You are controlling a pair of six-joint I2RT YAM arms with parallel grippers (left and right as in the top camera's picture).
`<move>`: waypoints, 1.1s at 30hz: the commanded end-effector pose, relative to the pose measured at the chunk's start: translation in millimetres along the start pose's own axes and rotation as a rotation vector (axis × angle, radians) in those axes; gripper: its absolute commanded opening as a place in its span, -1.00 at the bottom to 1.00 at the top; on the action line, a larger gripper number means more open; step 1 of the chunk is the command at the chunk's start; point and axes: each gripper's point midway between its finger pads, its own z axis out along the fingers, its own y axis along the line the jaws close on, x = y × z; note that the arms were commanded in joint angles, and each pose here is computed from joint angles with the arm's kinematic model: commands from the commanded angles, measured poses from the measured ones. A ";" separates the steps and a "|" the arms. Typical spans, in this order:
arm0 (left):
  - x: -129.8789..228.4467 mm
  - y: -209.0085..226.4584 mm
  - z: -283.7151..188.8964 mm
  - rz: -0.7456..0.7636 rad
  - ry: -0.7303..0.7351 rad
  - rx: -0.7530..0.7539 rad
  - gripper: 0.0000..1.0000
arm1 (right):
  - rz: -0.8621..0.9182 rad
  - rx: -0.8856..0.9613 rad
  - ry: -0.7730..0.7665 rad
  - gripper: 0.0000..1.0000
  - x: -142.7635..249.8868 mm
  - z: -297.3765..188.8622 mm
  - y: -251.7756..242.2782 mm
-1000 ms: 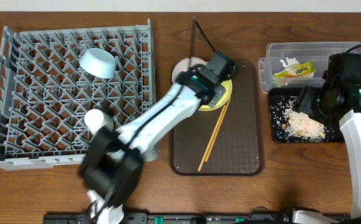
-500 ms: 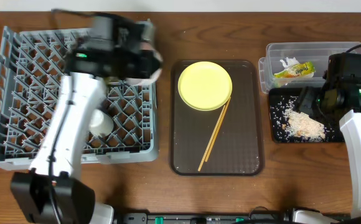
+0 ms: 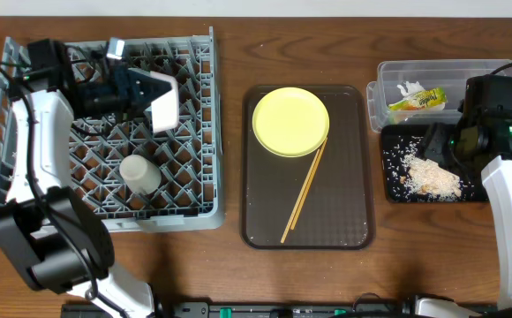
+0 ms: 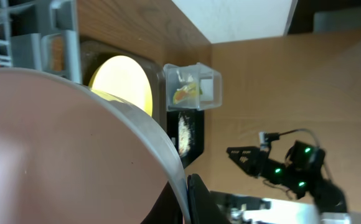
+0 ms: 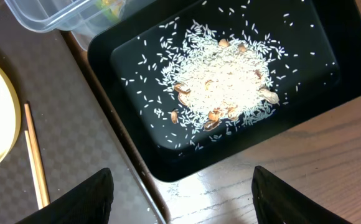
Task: Sort waste into correct bins and load items into the dishwasher rack
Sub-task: 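Carry the pink bowl with left gripper into the dish rack and release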
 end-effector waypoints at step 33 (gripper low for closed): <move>-10.2 85.6 -32.3 -0.270 -0.053 -0.026 -0.88 | 0.000 0.010 -0.019 0.38 -3.7 -3.9 -3.9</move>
